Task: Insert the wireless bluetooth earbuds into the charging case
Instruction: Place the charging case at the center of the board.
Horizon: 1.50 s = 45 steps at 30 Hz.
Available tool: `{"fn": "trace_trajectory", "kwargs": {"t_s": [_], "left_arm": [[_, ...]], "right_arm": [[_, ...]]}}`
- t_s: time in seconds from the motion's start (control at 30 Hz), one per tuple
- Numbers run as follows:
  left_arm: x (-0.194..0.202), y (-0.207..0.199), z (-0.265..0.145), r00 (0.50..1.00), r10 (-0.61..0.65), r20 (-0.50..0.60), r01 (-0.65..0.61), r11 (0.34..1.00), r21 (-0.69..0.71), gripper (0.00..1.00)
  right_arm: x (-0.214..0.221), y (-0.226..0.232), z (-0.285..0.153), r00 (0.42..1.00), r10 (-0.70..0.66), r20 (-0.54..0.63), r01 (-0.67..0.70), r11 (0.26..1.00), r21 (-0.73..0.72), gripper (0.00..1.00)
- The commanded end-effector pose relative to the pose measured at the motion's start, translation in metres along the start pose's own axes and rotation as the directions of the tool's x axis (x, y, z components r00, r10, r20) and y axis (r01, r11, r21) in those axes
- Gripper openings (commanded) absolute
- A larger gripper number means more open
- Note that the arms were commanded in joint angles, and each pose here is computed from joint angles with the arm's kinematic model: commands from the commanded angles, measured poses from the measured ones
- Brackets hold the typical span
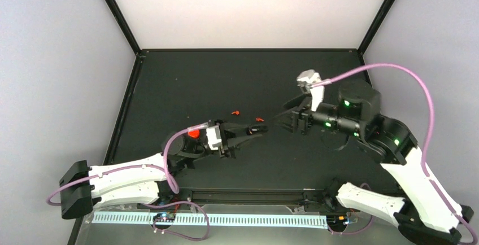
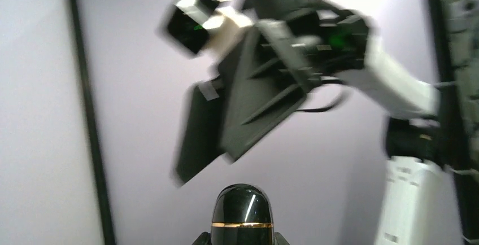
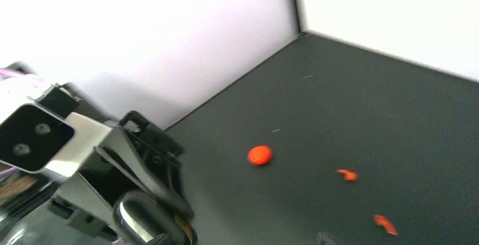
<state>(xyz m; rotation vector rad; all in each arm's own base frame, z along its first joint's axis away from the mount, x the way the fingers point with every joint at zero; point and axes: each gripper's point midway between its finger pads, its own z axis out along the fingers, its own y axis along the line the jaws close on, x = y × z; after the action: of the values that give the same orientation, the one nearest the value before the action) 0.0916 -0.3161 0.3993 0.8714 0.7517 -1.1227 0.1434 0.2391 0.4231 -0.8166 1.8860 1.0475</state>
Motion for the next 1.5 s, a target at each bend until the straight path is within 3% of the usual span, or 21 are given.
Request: {"fn": "trace_trajectory", "kwargs": {"t_s": [0.0, 0.07, 0.2, 0.37, 0.53, 0.63, 0.83, 0.9, 1.07, 1.2, 1.47], "left_arm": [[0.027, 0.083, -0.019, 0.973, -0.228, -0.046, 0.184, 0.876, -0.447, 0.02], [0.059, 0.132, -0.048, 0.918, -0.389, -0.073, 0.25, 0.714, -0.654, 0.02], [0.123, 0.199, -0.109, 0.748, -0.663, -0.036, 0.328, 0.417, -0.848, 0.02], [0.19, 0.262, -0.149, 0.631, -0.776, -0.02, 0.279, 0.251, -0.927, 0.02], [0.262, 0.311, -0.177, 0.435, -0.901, -0.007, 0.239, 0.123, -0.963, 0.02], [0.294, 0.334, -0.193, 0.364, -0.931, 0.041, 0.24, 0.051, -0.97, 0.02], [0.332, 0.365, -0.212, 0.322, -0.945, 0.052, 0.171, 0.004, -0.985, 0.01], [0.35, 0.368, -0.221, 0.287, -0.956, 0.055, 0.142, -0.014, -0.99, 0.01], [0.368, 0.371, -0.232, 0.257, -0.964, 0.064, 0.107, -0.038, -0.994, 0.03], [0.376, 0.366, -0.24, 0.234, -0.971, 0.058, 0.083, -0.04, -0.996, 0.2], [0.358, 0.357, -0.251, 0.236, -0.97, 0.053, 0.023, -0.049, -0.999, 0.68]], "right_arm": [[-0.025, -0.065, -0.05, 0.95, 0.004, 0.312, -0.131, 0.912, 0.389, 0.67], [-0.014, -0.078, -0.051, 0.936, 0.017, 0.351, -0.174, 0.891, 0.42, 0.68], [0.018, -0.1, -0.036, 0.941, 0.046, 0.336, -0.206, 0.865, 0.458, 0.69], [0.042, -0.114, -0.018, 0.959, 0.05, 0.28, -0.186, 0.854, 0.486, 0.69], [0.05, -0.118, -0.011, 0.964, 0.055, 0.26, -0.18, 0.854, 0.488, 0.7], [0.051, -0.119, -0.011, 0.965, 0.047, 0.257, -0.173, 0.851, 0.495, 0.7], [0.053, -0.124, -0.009, 0.971, 0.032, 0.238, -0.155, 0.841, 0.518, 0.7], [0.052, -0.125, -0.008, 0.972, 0.027, 0.234, -0.15, 0.838, 0.524, 0.7], [0.047, -0.127, -0.01, 0.974, 0.006, 0.225, -0.132, 0.826, 0.548, 0.71], [0.042, -0.126, -0.012, 0.974, -0.012, 0.225, -0.119, 0.822, 0.557, 0.72], [0.036, -0.124, -0.019, 0.972, -0.037, 0.23, -0.103, 0.818, 0.566, 0.73]]}}
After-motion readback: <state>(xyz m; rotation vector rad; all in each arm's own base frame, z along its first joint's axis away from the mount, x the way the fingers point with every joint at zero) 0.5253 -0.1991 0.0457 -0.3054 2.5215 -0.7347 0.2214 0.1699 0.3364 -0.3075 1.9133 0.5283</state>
